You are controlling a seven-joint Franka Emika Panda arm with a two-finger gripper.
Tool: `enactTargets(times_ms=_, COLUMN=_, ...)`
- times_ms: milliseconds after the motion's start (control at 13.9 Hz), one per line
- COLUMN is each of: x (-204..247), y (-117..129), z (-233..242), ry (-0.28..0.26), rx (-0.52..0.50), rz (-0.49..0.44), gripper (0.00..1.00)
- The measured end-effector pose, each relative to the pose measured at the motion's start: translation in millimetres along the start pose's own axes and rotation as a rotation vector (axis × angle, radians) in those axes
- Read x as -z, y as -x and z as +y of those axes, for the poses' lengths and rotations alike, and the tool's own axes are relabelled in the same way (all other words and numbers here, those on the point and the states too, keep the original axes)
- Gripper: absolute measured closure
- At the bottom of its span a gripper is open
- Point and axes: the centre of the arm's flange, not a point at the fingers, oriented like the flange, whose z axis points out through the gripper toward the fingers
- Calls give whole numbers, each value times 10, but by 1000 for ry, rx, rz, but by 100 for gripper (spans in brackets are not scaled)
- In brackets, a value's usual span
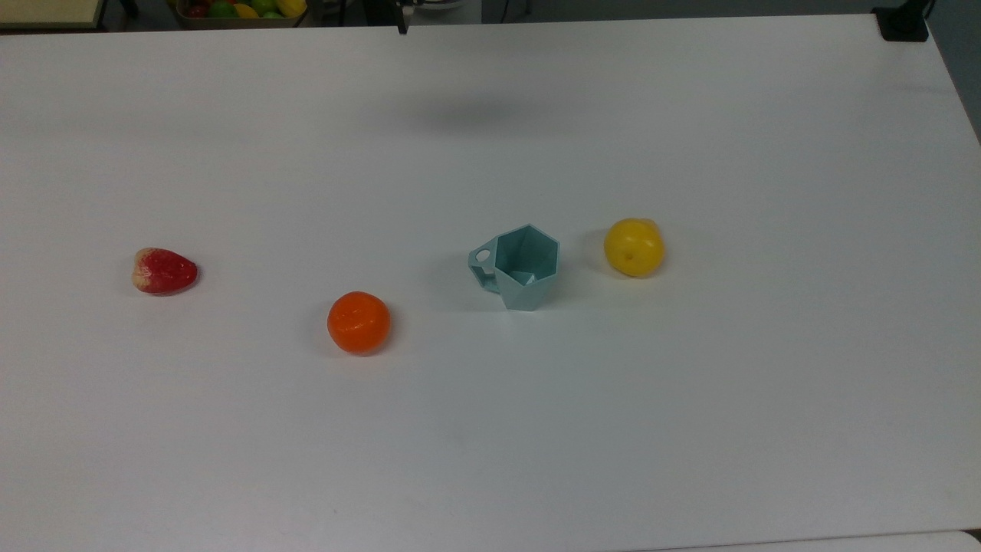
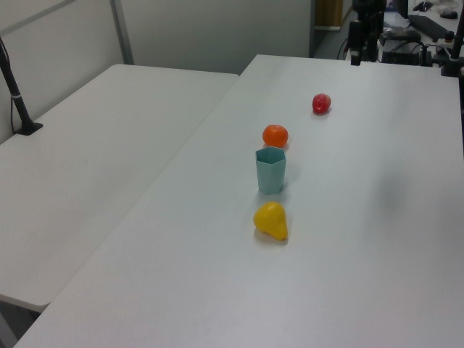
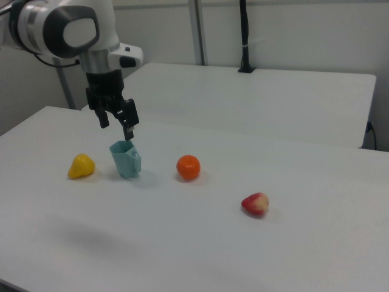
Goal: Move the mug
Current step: 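Lower the open gripper toward the rim of the teal mug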
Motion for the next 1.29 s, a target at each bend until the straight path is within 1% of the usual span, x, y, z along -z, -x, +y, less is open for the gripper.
enactTargets(times_ms=72, x=-111, y=-77, z=-54, ry=1, rx=14, rz=-1, gripper=0)
enactTargets(times_ms=144, x=-189, y=-134, z=-102, ry=2, rx=59, rz=2, gripper=0)
enactTargets(times_ms=216, x=-264, y=-185, z=-143, ry=2, rx=138, rz=4, gripper=0)
enactTargets(times_ms=360, x=-443, y=-283, z=-205, ry=3, rx=360, rz=-7, gripper=0)
enactTargets(times_ms=503, x=-588, y=-365, z=-285, ry=1, rx=557, rz=-17, gripper=0)
enactTargets(times_ms=575, x=-633, y=-401, z=-351, ry=4, rx=635, rz=-10, gripper=0)
enactTargets(times_ms=719, x=-727, y=-474, z=-476, ry=29, rx=765, rz=10, gripper=0)
enactTargets(times_ms=791, x=-811, y=-521, z=-540, ry=40, rx=821, rz=17, gripper=0)
enactTargets(times_ms=863, x=-969, y=-619, z=-620, ry=57, rx=897, rz=35, gripper=0)
enactTargets(times_ms=1007, x=-1274, y=-827, z=-731, ry=89, rx=1020, rz=92, gripper=0)
enactTargets(times_ms=1151, x=-1564, y=-997, z=-826, ry=121, rx=1079, rz=140, gripper=0)
enactTargets(times_ms=1294, x=-1789, y=-1085, z=-917, ry=156, rx=1117, rz=146, gripper=0)
